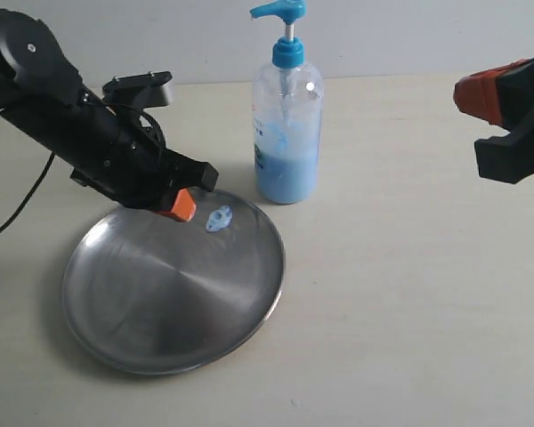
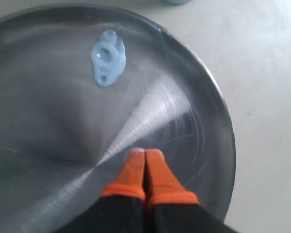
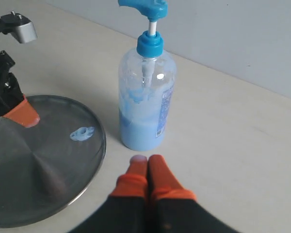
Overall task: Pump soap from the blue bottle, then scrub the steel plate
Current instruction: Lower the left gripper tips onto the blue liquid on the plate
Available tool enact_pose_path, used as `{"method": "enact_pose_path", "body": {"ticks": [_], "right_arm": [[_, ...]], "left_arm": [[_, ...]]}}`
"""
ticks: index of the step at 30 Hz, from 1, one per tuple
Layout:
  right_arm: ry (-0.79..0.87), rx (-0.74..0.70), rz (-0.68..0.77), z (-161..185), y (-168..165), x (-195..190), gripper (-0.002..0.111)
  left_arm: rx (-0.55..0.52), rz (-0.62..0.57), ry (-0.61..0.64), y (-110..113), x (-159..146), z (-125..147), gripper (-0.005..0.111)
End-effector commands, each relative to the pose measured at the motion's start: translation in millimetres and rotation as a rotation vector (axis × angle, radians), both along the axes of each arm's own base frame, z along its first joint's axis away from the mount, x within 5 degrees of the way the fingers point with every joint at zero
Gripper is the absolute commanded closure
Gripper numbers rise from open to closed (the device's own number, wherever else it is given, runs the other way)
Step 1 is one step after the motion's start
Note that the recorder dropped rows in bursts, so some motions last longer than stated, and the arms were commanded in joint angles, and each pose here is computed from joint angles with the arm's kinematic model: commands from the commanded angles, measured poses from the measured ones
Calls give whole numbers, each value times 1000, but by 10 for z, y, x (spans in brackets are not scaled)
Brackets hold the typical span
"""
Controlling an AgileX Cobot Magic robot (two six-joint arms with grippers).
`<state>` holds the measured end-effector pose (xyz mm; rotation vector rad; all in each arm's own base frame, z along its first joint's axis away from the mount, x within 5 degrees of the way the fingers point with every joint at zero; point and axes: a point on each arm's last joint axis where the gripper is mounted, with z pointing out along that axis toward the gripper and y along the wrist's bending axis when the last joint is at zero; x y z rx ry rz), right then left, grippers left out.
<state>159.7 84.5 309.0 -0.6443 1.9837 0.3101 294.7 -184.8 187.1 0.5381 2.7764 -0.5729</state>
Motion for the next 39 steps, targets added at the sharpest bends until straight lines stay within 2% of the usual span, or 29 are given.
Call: {"method": "enact_pose_path", "body": {"ticks": [1,18,33,39], "right_arm": [[-9,5,-2,3,-4,-12,108],[17,-4,7,-18,-2,-27,108],[48,37,5,-21,15,-40,108],[49,38,5,-21,15,-40,108]], "left_arm": [[-4,2,27,-76,88,-76,107],[-9,16,71,-245,373,-363,107],[7,58,32,-268,498,-623,107],[-4,87,-7,-273,547,-639,107]]}}
